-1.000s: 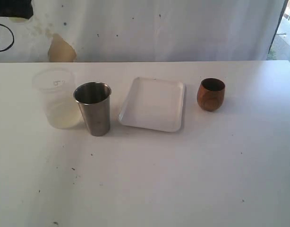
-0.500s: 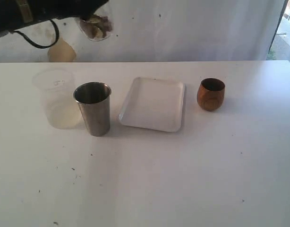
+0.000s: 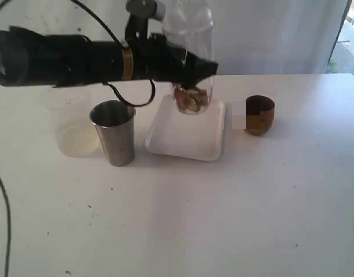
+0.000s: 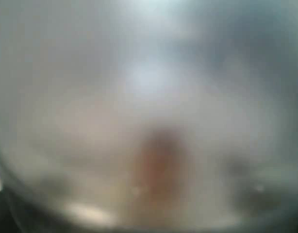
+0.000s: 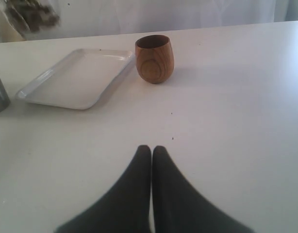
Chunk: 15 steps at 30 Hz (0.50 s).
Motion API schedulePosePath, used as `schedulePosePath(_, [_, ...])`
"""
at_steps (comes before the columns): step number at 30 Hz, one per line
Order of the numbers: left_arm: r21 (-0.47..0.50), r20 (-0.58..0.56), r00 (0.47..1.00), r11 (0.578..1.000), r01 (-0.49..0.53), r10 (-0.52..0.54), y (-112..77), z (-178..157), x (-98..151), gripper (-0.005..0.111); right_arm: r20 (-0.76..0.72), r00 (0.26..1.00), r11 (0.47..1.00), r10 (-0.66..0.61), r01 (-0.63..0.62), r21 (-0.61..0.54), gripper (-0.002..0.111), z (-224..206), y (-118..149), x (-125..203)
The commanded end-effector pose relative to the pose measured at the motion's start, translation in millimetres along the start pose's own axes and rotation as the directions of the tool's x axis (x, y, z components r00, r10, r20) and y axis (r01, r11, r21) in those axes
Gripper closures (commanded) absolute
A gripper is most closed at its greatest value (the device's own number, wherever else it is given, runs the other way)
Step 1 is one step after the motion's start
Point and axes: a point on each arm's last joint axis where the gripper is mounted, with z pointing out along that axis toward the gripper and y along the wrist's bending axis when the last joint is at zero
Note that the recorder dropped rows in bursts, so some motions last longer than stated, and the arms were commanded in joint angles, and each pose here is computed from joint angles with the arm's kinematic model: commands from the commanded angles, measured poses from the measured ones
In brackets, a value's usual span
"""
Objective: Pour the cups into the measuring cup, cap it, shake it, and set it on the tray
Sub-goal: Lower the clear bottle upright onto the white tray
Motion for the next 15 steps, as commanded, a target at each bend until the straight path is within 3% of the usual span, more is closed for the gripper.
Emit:
schedulePosePath(1, [0.061,0.014,0.999,0.997,0.039,-0.04,-5.1,25,31,0.107,0.008,1.0,1.0,-0.002,0.002,0.001,0.108,0,0,1])
schedulePosePath(5, [0.05,0.004,0.995,0.994,-0.099,0.099,-6.2,43,60,0.107,0.008,1.0,1.0,-0.002,0.002,0.001,0.108,0,0,1])
schedulePosePath(7, [0.038,0.005,0.995,0.994,-0.1,0.1,-5.8,49,70,0.107,0.006,1.0,1.0,0.007,-0.007,0.002,0.108,0,0,1])
schedulePosePath(10, [-0.005,0.017,1.0,1.0,-0.023,0.023,0.5,53,81,0.107,0.006,1.0,1.0,0.012,-0.012,0.002,0.108,0,0,1])
schedulePosePath(13, [-0.04,0.015,0.993,0.992,-0.116,0.117,4.7,56,87,0.107,0.006,1.0,1.0,0.012,-0.012,0.002,0.108,0,0,1])
schedulePosePath(15, [-0.045,0.016,0.993,0.992,-0.115,0.115,5.2,56,87,0.107,0.006,1.0,1.0,0.012,-0.012,0.002,0.108,0,0,1])
